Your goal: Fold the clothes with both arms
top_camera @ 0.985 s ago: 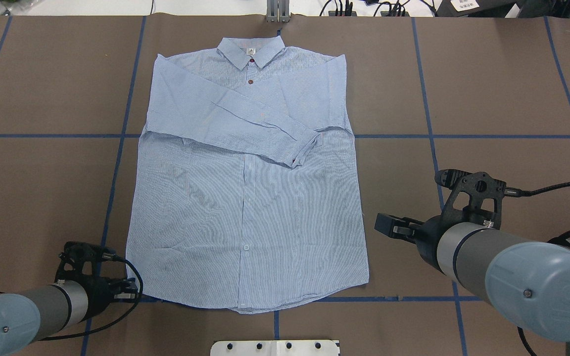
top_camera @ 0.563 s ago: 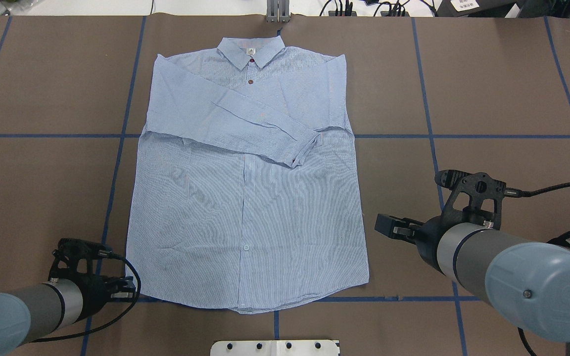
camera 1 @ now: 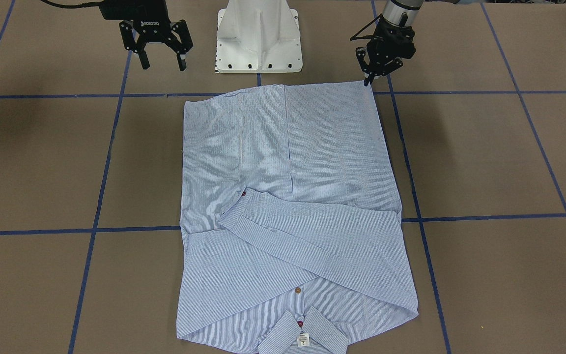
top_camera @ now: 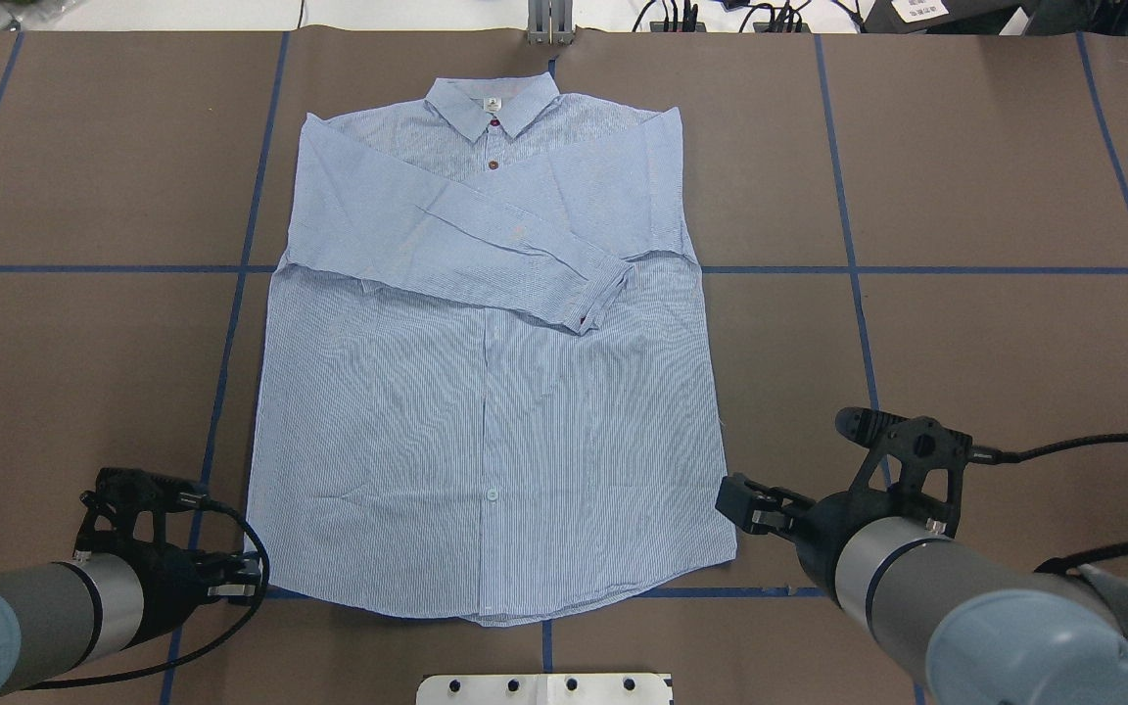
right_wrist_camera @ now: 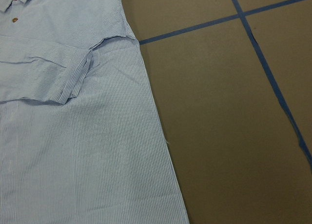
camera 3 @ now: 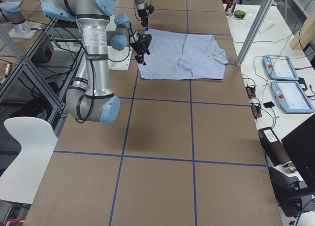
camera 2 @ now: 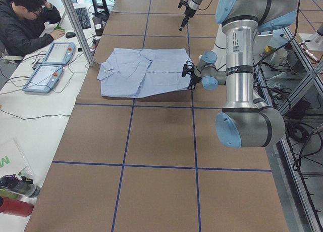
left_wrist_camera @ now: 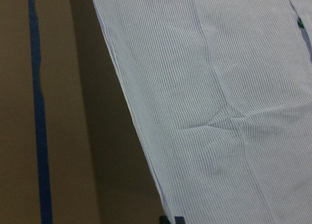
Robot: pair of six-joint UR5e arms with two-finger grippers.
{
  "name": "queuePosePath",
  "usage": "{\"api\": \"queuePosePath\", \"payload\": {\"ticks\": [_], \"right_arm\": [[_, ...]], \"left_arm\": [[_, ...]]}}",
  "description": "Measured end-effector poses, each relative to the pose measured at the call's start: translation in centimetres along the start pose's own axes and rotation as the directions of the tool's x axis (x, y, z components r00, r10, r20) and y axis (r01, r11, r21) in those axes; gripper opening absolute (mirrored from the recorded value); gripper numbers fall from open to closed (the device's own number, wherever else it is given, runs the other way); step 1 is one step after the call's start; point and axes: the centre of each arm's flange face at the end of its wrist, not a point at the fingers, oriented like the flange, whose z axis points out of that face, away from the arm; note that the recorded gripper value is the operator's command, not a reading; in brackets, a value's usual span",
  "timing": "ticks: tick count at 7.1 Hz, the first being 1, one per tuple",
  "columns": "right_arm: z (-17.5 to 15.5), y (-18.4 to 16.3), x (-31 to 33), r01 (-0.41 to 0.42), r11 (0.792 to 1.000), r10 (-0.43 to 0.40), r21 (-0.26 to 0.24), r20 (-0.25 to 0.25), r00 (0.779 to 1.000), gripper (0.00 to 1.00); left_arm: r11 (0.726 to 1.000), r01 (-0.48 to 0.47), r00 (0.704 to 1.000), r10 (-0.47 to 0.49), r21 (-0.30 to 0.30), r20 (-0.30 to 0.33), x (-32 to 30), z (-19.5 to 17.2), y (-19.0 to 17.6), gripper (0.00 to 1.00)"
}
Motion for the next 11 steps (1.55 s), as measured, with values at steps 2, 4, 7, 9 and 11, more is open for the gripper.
{"api": "queuePosePath", "payload": {"ticks": [2,4,7,9,11], "right_arm": [[3.0,4.0,-0.1,-0.001,1.0,0.001,0.03,0.013,1.0,0.66],[7.0,6.3,0.5,-0.006,0.999,0.004,0.054,0.035,0.999,0.62],[10.6,8.4,1.8,0.034,0.995,-0.034,0.09,-0.006,0.999,0.59],[11.6,9.2,2.2,0.052,0.994,-0.05,0.095,-0.026,0.998,0.54],[12.3,10.0,2.5,0.067,0.993,-0.063,0.093,-0.039,0.997,0.51]], "left_arm": [[1.0,0.001,1.0,-0.001,0.001,-0.004,0.2,0.0,-0.1,0.0],[1.0,0.001,1.0,-0.001,0.0,-0.003,0.2,0.1,0.0,0.0],[1.0,0.002,1.0,-0.002,-0.001,-0.003,0.2,0.1,0.0,0.0],[1.0,0.002,1.0,-0.002,-0.001,-0.003,0.2,0.1,0.0,0.0],[1.0,0.002,1.0,-0.002,-0.003,-0.005,0.2,0.1,0.0,0.0]]}}
